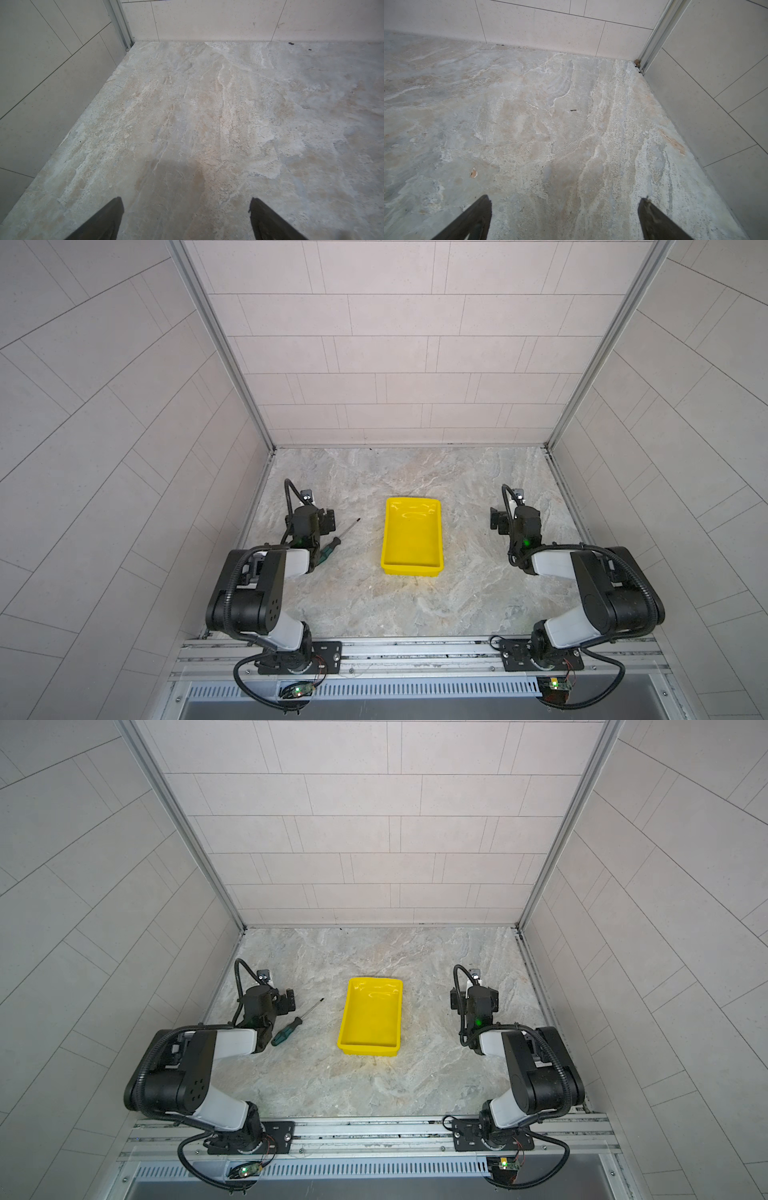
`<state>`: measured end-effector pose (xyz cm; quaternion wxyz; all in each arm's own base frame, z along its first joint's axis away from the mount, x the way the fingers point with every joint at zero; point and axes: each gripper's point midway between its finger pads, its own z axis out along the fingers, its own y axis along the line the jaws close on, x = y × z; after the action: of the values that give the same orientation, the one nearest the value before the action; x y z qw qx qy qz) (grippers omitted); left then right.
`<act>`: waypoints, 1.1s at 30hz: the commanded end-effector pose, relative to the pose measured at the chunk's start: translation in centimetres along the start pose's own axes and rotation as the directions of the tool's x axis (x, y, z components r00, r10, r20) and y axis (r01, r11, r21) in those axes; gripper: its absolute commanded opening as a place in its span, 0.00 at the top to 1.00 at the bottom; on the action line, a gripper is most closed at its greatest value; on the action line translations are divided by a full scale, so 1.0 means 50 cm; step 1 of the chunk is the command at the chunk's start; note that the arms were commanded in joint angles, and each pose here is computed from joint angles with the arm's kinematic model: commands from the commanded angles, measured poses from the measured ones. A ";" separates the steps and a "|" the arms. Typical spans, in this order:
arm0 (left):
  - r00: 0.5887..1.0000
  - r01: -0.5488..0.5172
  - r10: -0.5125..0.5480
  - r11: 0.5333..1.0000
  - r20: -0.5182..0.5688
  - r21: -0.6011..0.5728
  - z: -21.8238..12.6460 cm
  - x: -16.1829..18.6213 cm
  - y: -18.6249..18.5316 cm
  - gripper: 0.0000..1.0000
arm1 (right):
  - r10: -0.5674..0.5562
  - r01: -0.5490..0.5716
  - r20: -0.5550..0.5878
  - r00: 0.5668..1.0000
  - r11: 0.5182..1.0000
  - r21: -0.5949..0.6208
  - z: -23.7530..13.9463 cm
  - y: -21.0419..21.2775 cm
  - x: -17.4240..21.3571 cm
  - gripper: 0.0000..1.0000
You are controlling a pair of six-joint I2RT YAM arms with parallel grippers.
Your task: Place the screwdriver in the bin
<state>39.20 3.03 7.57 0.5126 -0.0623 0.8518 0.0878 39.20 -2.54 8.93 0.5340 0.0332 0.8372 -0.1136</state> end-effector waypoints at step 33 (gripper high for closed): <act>0.655 -0.041 0.139 0.988 -0.743 0.149 -0.238 0.138 -0.084 0.01 | 0.115 -0.203 -0.236 0.965 0.899 -0.389 -0.156 0.109 -0.101 0.00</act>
<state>27.57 -3.99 7.86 0.1462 -0.0322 0.9887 0.0100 36.05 3.88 16.80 0.4684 -0.0005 0.8796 0.0833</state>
